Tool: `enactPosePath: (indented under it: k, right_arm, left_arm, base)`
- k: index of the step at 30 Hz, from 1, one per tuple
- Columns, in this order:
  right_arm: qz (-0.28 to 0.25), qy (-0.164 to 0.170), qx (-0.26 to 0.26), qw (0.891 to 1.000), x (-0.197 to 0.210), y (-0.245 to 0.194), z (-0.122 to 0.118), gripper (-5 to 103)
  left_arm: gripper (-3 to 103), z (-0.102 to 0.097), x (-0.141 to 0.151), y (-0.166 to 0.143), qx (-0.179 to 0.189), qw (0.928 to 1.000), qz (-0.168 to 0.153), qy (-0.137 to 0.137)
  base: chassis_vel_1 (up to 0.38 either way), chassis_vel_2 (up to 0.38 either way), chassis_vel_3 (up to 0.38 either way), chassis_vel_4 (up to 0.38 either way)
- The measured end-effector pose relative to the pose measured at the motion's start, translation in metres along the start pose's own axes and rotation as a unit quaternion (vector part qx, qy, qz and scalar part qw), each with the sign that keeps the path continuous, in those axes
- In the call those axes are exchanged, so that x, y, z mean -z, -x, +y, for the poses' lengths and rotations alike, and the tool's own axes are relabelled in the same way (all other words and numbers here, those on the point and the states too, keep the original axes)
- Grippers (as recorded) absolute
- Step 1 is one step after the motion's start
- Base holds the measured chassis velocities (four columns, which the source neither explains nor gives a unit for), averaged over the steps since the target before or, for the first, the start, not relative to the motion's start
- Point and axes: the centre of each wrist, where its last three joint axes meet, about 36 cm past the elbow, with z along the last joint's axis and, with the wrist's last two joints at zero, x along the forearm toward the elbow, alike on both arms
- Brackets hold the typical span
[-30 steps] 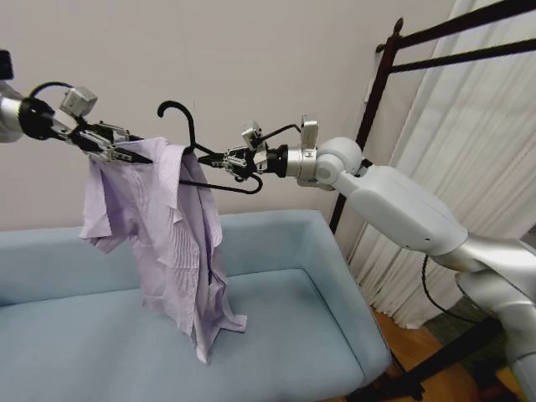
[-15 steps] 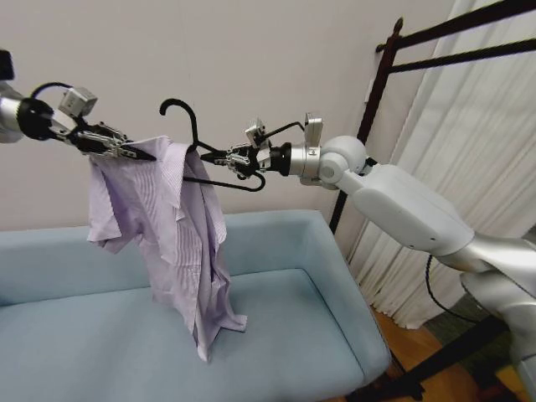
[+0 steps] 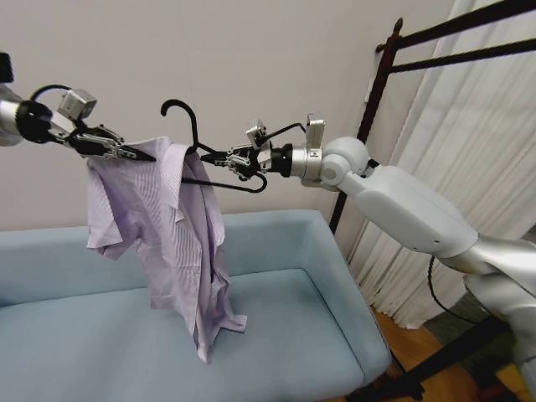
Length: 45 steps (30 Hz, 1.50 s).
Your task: Pick up the clothes from the sofa and hang them on the clothes hanger.
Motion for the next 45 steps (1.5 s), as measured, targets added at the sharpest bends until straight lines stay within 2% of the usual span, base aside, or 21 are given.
enactPosePath:
  k: [3,4,5,6,8,9,10,11,14,16,17,19,20,25,30,34,35,39,40,44,45]
  right_arm:
    - [0.000,0.000,-0.005,1.000,0.001,0.000,0.000,31]
    - [0.000,0.000,-0.007,1.000,0.001,0.000,0.000,31]
    - [-0.001,-0.001,-0.010,1.000,0.002,-0.001,-0.001,37]
    - [-0.001,-0.001,-0.010,1.000,0.002,-0.001,-0.001,37]
    - [-0.003,-0.001,-0.017,1.000,0.004,-0.003,-0.003,47]
    - [-0.003,-0.001,-0.017,1.000,0.004,-0.003,-0.003,47]
    - [-0.006,-0.001,-0.029,1.000,0.007,-0.008,-0.006,53]
    - [-0.014,-0.002,-0.054,0.998,0.014,-0.019,-0.011,69]
    - [-0.017,-0.001,-0.063,0.998,0.017,-0.024,-0.012,74]
    - [-0.021,0.005,-0.083,0.996,0.022,-0.032,-0.013,85]
    - [-0.024,0.012,-0.098,0.995,0.024,-0.039,-0.013,85]
    - [-0.024,0.031,-0.135,0.990,0.025,-0.056,-0.015,96]
    - [-0.024,0.031,-0.135,0.990,0.025,-0.056,-0.015,96]
    - [-0.020,0.082,-0.196,0.977,0.011,-0.079,-0.008,100]
    - [0.012,0.102,-0.214,0.971,-0.009,-0.096,0.000,100]
    - [0.043,0.139,-0.224,0.964,-0.042,-0.110,0.015,100]
    - [0.043,0.139,-0.224,0.964,-0.042,-0.110,0.015,100]
    - [0.060,0.186,-0.206,0.959,-0.084,-0.099,0.054,100]
    - [0.060,0.186,-0.206,0.959,-0.084,-0.099,0.054,100]
    - [0.053,0.237,-0.197,0.950,-0.103,-0.069,0.094,100]
    - [0.049,0.257,-0.196,0.945,-0.104,-0.054,0.107,100]
  left_arm:
    - [2,0.000,0.000,-0.001,0.000,1.0000,-0.001,0.000]
    - [2,-0.001,0.000,-0.001,0.000,1.0000,-0.001,0.000]
    - [2,-0.001,-0.001,-0.002,0.000,1.0000,-0.002,0.000]
    - [2,-0.001,-0.001,-0.002,0.000,1.0000,-0.002,0.000]
    - [2,-0.001,-0.003,-0.002,-0.001,1.0000,-0.003,0.000]
    - [2,-0.001,-0.003,-0.002,-0.001,1.0000,-0.003,0.000]
    - [2,-0.002,-0.007,-0.003,-0.001,1.0000,-0.005,-0.001]
    - [2,-0.004,-0.012,-0.006,0.000,1.0000,-0.008,-0.002]
    - [2,-0.005,-0.013,-0.007,0.001,1.0000,-0.009,-0.002]
    - [2,-0.006,-0.015,-0.009,0.002,0.9999,-0.011,-0.002]
    - [2,-0.008,-0.016,-0.011,0.005,0.9999,-0.012,-0.002]
    - [2,-0.012,-0.019,-0.017,0.012,0.9998,-0.018,-0.001]
    - [2,-0.012,-0.019,-0.017,0.012,0.9998,-0.018,-0.001]
    - [2,-0.021,-0.030,-0.025,0.030,0.9989,-0.035,-0.003]
    - [2,-0.025,-0.032,-0.032,0.037,0.9984,-0.043,-0.001]
    - [2,-0.027,-0.033,-0.036,0.040,0.9980,-0.050,0.000]
    - [2,-0.027,-0.033,-0.036,0.040,0.9980,-0.050,0.000]
    - [2,-0.028,-0.034,-0.033,0.043,0.9974,-0.058,0.001]
    - [2,-0.028,-0.034,-0.033,0.043,0.9974,-0.058,0.001]
    - [2,-0.031,-0.034,-0.035,0.046,0.9969,-0.063,0.004]
    - [2,-0.032,-0.035,-0.036,0.047,0.9968,-0.064,0.004]
  base:
    - [0.000,0.000,0.000,0.000]
    - [0.000,0.000,0.000,0.000]
    - [0.000,0.000,0.000,0.000]
    - [0.000,0.000,0.000,0.000]
    - [0.000,0.000,0.000,0.000]
    - [0.000,0.000,0.000,0.000]
    - [0.000,0.000,0.000,0.000]
    - [0.000,0.000,0.000,0.000]
    - [0.000,0.000,0.000,0.000]
    - [0.000,0.000,0.000,0.000]
    - [0.000,0.000,0.000,0.000]
    - [0.000,0.000,0.000,0.000]
    - [0.000,0.000,0.000,0.000]
    - [0.000,0.000,0.000,0.000]
    - [0.000,0.000,0.000,0.000]
    - [0.000,0.000,0.000,0.000]
    - [0.000,0.000,0.000,0.000]
    - [0.000,0.000,0.000,0.000]
    - [0.000,0.000,0.000,0.000]
    - [0.000,0.000,0.000,0.000]
    - [0.000,0.000,0.000,0.000]
